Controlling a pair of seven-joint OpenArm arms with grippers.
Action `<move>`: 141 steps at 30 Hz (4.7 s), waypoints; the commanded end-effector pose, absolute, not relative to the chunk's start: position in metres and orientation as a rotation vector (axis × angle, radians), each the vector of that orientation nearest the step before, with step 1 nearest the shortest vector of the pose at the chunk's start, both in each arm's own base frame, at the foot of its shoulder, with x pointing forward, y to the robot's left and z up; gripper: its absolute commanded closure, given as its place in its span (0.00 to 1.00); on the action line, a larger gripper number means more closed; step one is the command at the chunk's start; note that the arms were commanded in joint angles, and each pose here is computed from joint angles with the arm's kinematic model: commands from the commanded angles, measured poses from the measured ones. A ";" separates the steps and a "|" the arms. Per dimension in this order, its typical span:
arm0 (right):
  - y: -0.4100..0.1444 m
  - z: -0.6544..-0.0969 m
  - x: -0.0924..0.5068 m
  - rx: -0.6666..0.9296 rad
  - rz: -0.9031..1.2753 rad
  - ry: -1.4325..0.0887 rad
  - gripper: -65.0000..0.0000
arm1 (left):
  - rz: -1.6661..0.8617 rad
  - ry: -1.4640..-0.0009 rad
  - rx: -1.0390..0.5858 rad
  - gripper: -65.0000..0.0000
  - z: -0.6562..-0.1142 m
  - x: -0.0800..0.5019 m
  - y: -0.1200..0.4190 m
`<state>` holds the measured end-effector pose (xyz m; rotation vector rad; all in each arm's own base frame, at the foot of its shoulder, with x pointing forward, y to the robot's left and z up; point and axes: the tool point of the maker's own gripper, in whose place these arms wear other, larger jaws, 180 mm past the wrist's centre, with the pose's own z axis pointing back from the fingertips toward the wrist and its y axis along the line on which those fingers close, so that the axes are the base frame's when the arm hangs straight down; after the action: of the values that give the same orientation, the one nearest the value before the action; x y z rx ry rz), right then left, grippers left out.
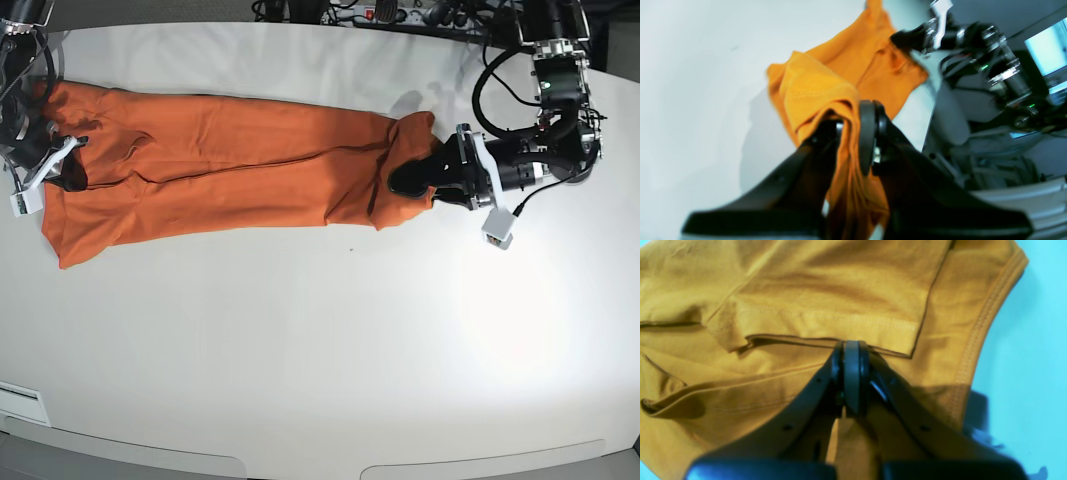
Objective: Fold the T-shirt properly
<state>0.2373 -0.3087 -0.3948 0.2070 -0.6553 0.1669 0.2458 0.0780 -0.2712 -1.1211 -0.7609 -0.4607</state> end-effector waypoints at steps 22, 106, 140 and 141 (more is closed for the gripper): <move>-0.319 -0.397 0.229 0.167 0.185 -0.593 1.00 | -0.416 -0.845 -1.245 1.00 -0.280 0.258 -0.043; -0.281 -0.401 0.222 0.819 -0.198 -0.478 0.54 | -0.342 -0.586 -0.765 1.00 -0.384 0.280 -0.008; -0.344 -0.333 0.265 0.195 0.225 -0.562 1.00 | -0.657 -0.850 -1.026 1.00 -0.273 0.280 -0.024; -0.345 -0.329 0.267 0.158 0.248 -0.567 1.00 | -0.652 -0.852 -1.009 1.00 -0.274 0.282 -0.018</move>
<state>0.2554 -0.3383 -0.3467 0.1801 -0.5156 0.2322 0.2749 -0.0172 -0.2908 -0.9933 -0.7895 -0.6355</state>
